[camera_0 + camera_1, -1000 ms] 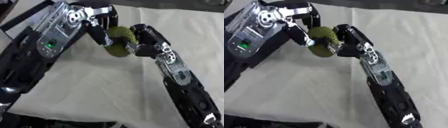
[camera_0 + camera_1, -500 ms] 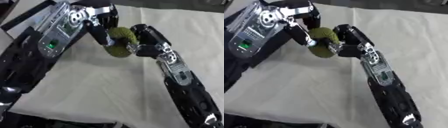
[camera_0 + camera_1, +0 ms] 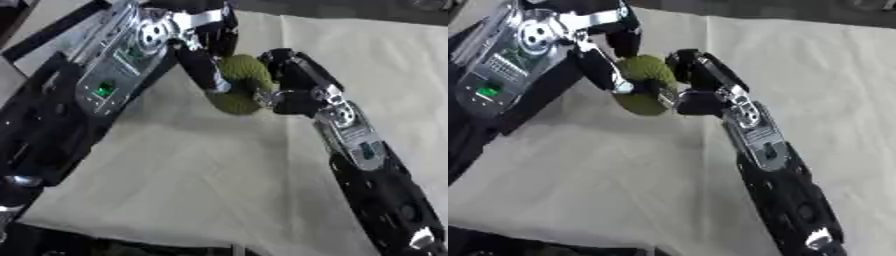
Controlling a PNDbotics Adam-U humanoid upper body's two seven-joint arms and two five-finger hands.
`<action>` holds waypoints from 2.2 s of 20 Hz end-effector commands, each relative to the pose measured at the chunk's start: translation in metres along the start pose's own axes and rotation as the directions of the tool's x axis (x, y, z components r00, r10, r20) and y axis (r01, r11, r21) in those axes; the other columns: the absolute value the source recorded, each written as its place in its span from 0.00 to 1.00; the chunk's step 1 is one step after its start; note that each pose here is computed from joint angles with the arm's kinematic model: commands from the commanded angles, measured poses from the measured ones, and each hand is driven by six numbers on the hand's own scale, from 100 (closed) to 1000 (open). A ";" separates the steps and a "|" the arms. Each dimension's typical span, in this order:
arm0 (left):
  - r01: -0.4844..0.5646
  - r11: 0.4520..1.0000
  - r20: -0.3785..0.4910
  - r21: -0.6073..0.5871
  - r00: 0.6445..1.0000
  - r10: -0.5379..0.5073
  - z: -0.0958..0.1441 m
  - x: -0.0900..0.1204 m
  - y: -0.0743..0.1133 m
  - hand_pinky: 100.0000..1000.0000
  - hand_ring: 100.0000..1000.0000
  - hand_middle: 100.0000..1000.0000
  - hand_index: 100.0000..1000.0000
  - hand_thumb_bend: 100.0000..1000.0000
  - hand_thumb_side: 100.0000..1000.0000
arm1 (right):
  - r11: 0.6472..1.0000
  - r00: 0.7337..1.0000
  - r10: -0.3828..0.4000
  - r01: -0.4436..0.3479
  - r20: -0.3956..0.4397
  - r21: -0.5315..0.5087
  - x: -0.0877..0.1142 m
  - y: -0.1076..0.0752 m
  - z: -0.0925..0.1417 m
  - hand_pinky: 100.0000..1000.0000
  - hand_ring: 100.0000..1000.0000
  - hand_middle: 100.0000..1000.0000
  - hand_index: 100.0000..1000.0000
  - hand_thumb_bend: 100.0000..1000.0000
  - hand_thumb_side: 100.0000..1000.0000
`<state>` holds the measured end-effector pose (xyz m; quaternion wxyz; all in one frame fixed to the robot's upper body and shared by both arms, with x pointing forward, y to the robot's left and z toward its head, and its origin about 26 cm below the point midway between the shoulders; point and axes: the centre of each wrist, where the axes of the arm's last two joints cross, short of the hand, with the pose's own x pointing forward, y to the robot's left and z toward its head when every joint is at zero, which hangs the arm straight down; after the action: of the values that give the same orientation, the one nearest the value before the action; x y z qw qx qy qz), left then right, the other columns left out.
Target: Pick up the objects with one hand, pass them to the other hand, and then place them into the box on the other side of the table.
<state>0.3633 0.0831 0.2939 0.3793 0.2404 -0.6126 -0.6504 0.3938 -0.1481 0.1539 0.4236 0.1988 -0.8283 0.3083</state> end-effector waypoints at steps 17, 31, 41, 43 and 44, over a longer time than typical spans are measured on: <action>0.041 0.999 -0.015 0.027 0.999 -0.040 0.005 0.001 0.008 0.55 0.43 0.32 0.35 0.48 0.00 | 1.000 0.999 -0.003 0.003 0.037 0.020 0.009 -0.003 -0.005 0.55 0.44 0.29 0.39 0.15 0.00; 0.035 0.999 -0.003 0.019 0.999 -0.035 0.006 0.001 0.008 0.53 0.42 0.29 0.30 0.50 0.00 | 0.999 0.999 -0.015 0.013 0.042 0.049 0.009 -0.002 -0.005 0.55 0.43 0.28 0.39 0.15 0.00; 0.043 0.998 -0.011 0.034 0.999 -0.043 0.006 0.001 0.009 0.52 0.41 0.29 0.32 0.60 0.00 | 0.998 0.999 -0.016 0.013 0.048 0.061 0.010 -0.004 -0.005 0.55 0.43 0.28 0.38 0.15 0.00; 0.044 0.998 -0.014 0.039 0.999 -0.043 0.006 0.001 0.009 0.52 0.42 0.29 0.32 0.61 0.00 | 0.998 0.999 -0.017 0.014 0.050 0.062 0.010 -0.004 -0.005 0.54 0.43 0.28 0.38 0.15 0.00; 0.044 0.998 -0.016 0.040 0.999 -0.044 0.006 0.001 0.009 0.52 0.42 0.29 0.32 0.61 0.00 | 0.998 0.999 -0.019 0.016 0.050 0.063 0.010 -0.004 -0.005 0.54 0.43 0.28 0.38 0.15 0.00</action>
<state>0.3620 0.0824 0.2922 0.3716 0.2528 -0.6086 -0.6539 0.3933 -0.1467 0.1534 0.4159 0.2284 -0.8196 0.3210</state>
